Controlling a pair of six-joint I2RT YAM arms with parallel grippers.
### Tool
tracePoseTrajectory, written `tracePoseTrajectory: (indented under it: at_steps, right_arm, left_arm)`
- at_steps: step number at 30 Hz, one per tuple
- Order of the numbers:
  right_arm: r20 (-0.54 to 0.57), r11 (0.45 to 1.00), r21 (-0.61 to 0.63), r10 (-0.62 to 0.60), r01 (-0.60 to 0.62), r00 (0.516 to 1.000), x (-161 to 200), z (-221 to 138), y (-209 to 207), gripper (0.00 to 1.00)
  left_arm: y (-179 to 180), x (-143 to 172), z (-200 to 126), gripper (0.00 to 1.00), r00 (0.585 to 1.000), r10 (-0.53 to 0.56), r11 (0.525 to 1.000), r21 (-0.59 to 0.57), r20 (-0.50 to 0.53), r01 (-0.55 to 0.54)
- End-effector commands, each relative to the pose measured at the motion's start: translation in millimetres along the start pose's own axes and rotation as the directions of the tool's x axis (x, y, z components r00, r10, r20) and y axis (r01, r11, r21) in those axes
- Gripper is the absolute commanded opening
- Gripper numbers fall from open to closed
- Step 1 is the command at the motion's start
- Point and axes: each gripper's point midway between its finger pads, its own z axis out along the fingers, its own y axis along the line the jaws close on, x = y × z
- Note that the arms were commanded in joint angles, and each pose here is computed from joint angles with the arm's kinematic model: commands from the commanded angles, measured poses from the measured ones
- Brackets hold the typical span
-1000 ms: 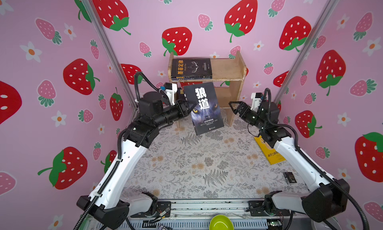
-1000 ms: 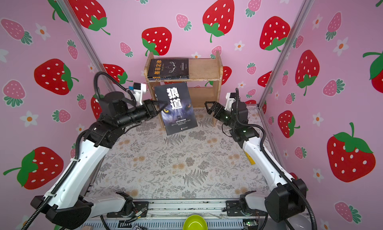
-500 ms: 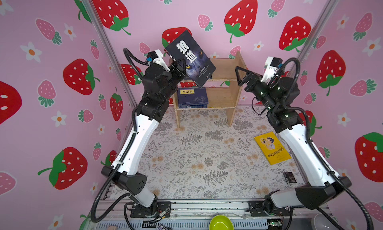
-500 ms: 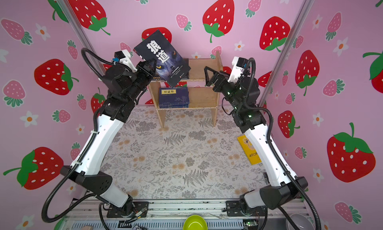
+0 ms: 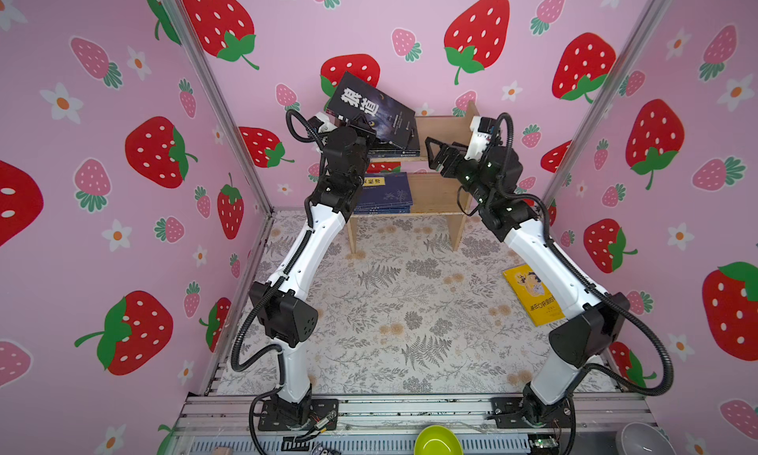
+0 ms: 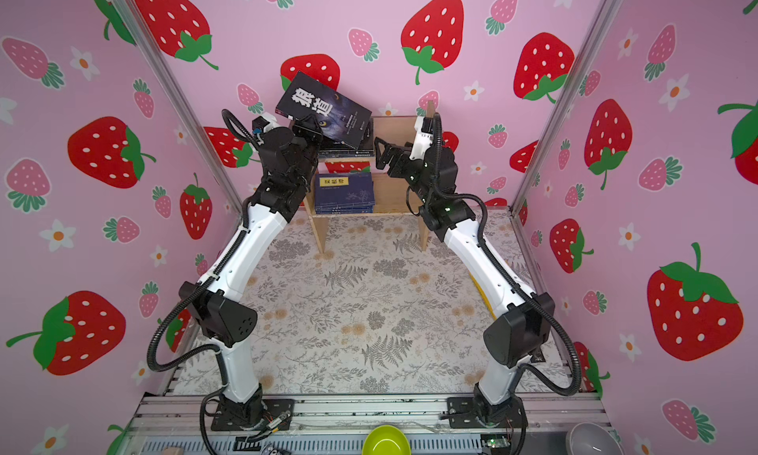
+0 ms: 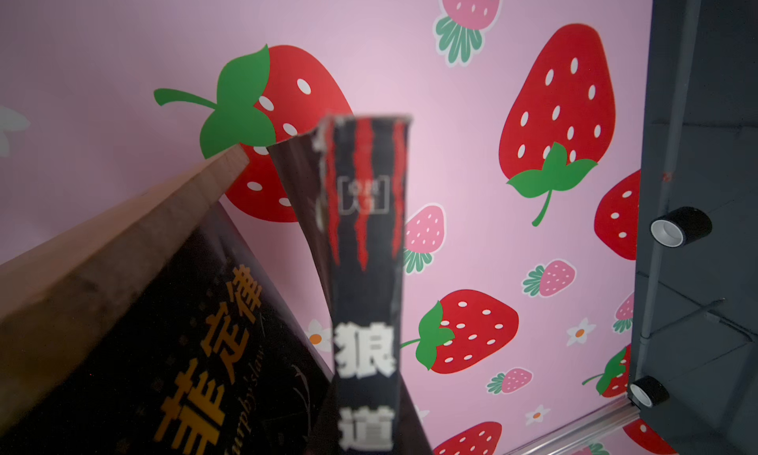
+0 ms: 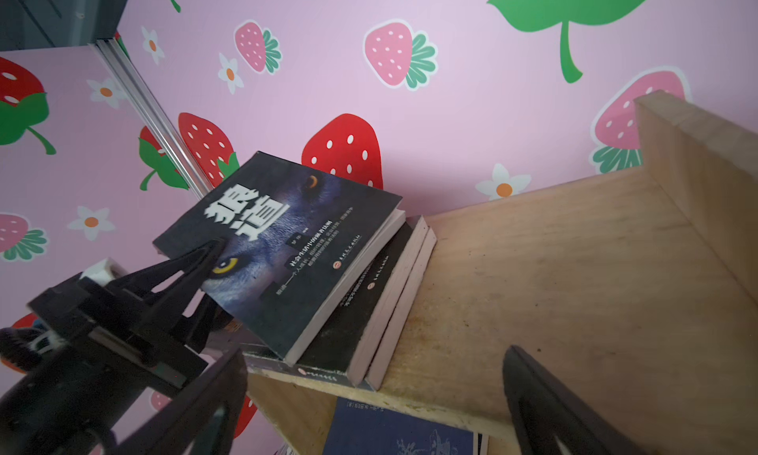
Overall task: Stacking books/files
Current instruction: Place the book at the bookshelf.
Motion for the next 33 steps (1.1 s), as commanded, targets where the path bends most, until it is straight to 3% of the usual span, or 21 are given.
tracePoseTrajectory:
  at_steps: [1,12,21,22,27,33]
  right_arm:
    - [0.101,0.999,-0.035,0.013,-0.009,0.995,-25.9,4.9,18.4,0.96]
    - [0.137,0.998,-0.066,0.029,-0.020,0.990,-22.6,26.8,22.9,0.95]
    - [0.070,0.995,-0.070,0.080,-0.076,0.994,1.5,50.8,16.7,0.84]
    - [0.062,0.994,-0.067,0.087,-0.083,0.994,4.8,52.8,15.2,0.83]
    - [0.035,0.992,-0.062,0.108,-0.106,0.993,17.4,59.8,11.0,0.79]
    - [0.047,0.994,-0.049,0.103,-0.101,0.994,16.7,63.1,7.7,0.78]
  left_arm:
    - [-44.4,-27.6,-11.9,0.00,0.988,-0.094,0.991,0.105,0.121,0.081]
    - [-39.9,1.2,-16.4,0.00,0.991,-0.037,0.999,0.021,0.132,0.035]
    - [-21.1,13.5,-24.0,0.00,0.991,-0.016,0.998,-0.050,0.130,0.023]
    - [-21.3,14.8,-24.8,0.03,0.992,-0.010,0.999,-0.052,0.127,0.016]
    - [-22.9,18.1,-29.4,0.35,0.993,0.000,0.999,-0.052,0.115,0.006]
    - [-20.6,12.0,-40.7,0.56,0.994,0.021,0.997,-0.074,0.107,-0.013]
